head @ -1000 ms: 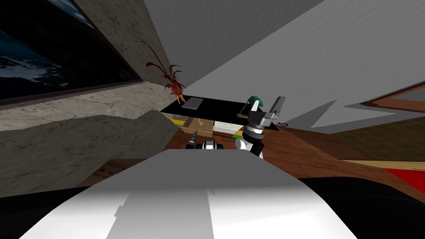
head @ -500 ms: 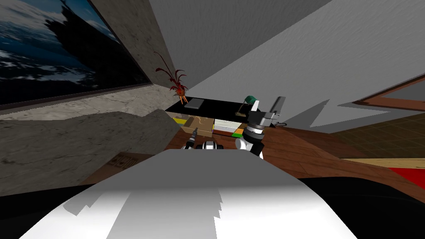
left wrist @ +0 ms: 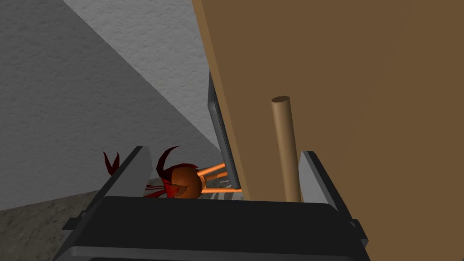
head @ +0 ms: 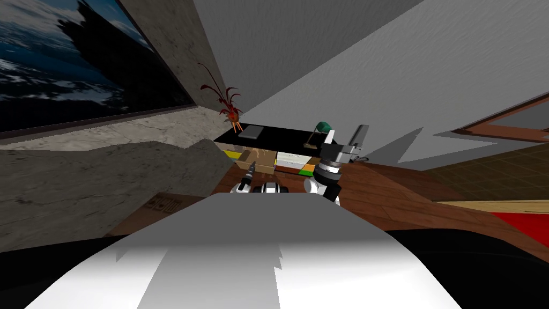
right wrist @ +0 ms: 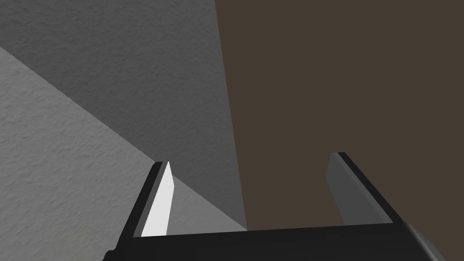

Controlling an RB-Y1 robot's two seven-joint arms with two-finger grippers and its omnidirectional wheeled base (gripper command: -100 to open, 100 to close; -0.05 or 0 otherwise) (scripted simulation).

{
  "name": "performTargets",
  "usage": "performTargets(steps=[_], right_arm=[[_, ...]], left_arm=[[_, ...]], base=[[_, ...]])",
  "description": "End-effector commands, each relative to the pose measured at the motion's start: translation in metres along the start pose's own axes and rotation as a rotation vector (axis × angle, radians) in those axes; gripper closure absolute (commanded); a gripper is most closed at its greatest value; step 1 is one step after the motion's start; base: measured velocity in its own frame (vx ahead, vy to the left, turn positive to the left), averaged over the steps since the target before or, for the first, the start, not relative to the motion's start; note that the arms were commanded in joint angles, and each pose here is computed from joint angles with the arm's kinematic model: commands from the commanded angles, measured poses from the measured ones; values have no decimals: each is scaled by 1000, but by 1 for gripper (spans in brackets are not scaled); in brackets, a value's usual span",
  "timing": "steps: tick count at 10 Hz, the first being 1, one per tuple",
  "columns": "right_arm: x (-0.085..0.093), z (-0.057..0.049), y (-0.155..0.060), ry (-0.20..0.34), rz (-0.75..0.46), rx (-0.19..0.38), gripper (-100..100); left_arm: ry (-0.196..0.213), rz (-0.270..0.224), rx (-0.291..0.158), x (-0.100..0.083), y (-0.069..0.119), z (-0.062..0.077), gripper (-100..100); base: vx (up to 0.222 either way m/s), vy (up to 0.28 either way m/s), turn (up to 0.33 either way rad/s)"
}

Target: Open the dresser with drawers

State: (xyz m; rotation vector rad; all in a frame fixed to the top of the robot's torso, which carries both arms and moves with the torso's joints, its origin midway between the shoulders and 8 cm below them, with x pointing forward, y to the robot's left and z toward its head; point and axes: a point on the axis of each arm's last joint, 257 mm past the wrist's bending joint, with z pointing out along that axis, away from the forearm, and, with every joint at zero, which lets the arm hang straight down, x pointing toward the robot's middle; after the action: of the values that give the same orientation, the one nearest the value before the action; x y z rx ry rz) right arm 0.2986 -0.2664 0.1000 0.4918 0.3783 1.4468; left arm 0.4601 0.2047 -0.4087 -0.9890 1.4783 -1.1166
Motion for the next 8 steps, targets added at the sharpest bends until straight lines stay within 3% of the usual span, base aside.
performTargets(steps=[1,3,4,5,8], right_arm=[[0,0,0,0,0,0,0],[0,0,0,0,0,0,0],[0,0,0,0,0,0,0],[0,0,0,0,0,0,0],[0,0,0,0,0,0,0]], left_arm=[[-3,-1,13,-6,-16,22,-100],[-4,-4,13,-12,-30,41,-100],[1,-6,-25,-7,-11,29,-100],[1,-9,-38,-7,-7,28,0],[3,-12,-65,-6,4,22,0]], base=[[-93,-3,5],[-94,14,-4],[-35,1,-10],[0,0,0],[0,0,0]])
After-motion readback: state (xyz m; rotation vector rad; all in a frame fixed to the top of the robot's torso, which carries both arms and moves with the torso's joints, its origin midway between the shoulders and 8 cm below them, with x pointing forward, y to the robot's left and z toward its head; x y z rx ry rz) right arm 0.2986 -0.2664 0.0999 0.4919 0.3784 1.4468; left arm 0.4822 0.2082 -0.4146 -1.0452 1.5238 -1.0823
